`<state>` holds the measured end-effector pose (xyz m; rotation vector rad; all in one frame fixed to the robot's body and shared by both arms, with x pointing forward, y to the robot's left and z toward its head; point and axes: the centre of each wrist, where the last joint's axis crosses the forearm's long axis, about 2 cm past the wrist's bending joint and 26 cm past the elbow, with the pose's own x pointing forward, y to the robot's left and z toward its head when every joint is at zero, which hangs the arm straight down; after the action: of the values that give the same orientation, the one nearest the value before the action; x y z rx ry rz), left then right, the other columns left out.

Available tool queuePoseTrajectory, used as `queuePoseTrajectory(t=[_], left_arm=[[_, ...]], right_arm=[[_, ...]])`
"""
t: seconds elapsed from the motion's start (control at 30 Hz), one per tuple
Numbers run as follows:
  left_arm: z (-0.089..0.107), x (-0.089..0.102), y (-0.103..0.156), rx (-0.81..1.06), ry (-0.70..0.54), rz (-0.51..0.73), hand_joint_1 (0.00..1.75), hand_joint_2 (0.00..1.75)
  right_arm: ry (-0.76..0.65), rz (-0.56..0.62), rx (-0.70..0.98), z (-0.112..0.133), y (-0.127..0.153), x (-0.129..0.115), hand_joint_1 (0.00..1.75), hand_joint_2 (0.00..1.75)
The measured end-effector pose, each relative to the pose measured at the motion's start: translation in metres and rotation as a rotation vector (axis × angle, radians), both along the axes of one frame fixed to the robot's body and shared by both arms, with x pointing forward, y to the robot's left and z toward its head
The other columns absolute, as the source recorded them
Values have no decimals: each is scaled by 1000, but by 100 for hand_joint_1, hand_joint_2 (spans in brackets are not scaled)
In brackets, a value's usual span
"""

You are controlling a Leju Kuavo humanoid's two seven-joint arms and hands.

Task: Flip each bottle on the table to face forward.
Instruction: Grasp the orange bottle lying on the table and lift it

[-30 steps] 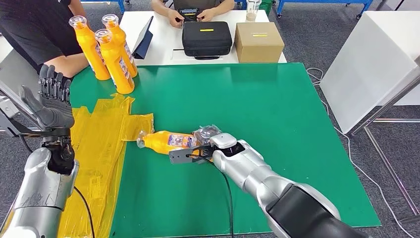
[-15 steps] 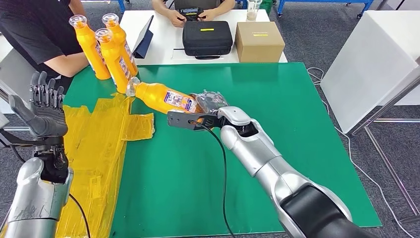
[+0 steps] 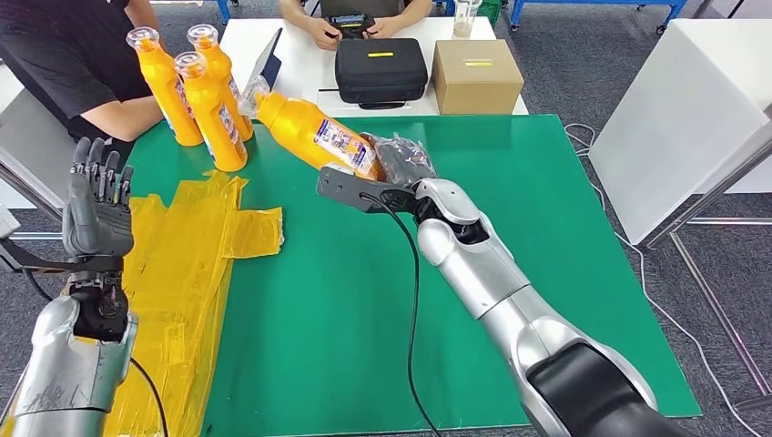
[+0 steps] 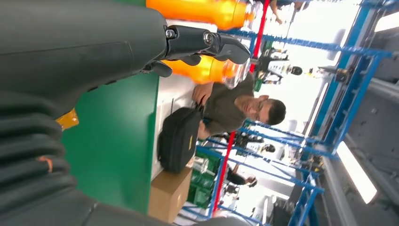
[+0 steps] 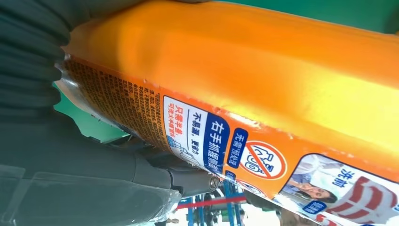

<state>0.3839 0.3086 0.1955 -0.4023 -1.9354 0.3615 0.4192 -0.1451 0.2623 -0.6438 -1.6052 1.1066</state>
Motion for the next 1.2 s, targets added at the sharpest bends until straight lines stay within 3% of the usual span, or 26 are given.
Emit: queuePoseTrajectory(t=[0.37,0.7,0.9,1.2], left_arm=[[-9,-9,-26,-161,29,-211,0,175],[1,-12,-61,-257,55,-370,0,175],[7,-12,-76,-278,56,-408,0,175],[8,-14,-79,-285,57,-419,0,175]], right_arm=[[-62,75,127,17,23,-12,175,175],[-30,163,102,7,66,-37,175,175],[0,225,76,-2,95,-57,175,175],[16,255,53,-7,107,-67,175,175]])
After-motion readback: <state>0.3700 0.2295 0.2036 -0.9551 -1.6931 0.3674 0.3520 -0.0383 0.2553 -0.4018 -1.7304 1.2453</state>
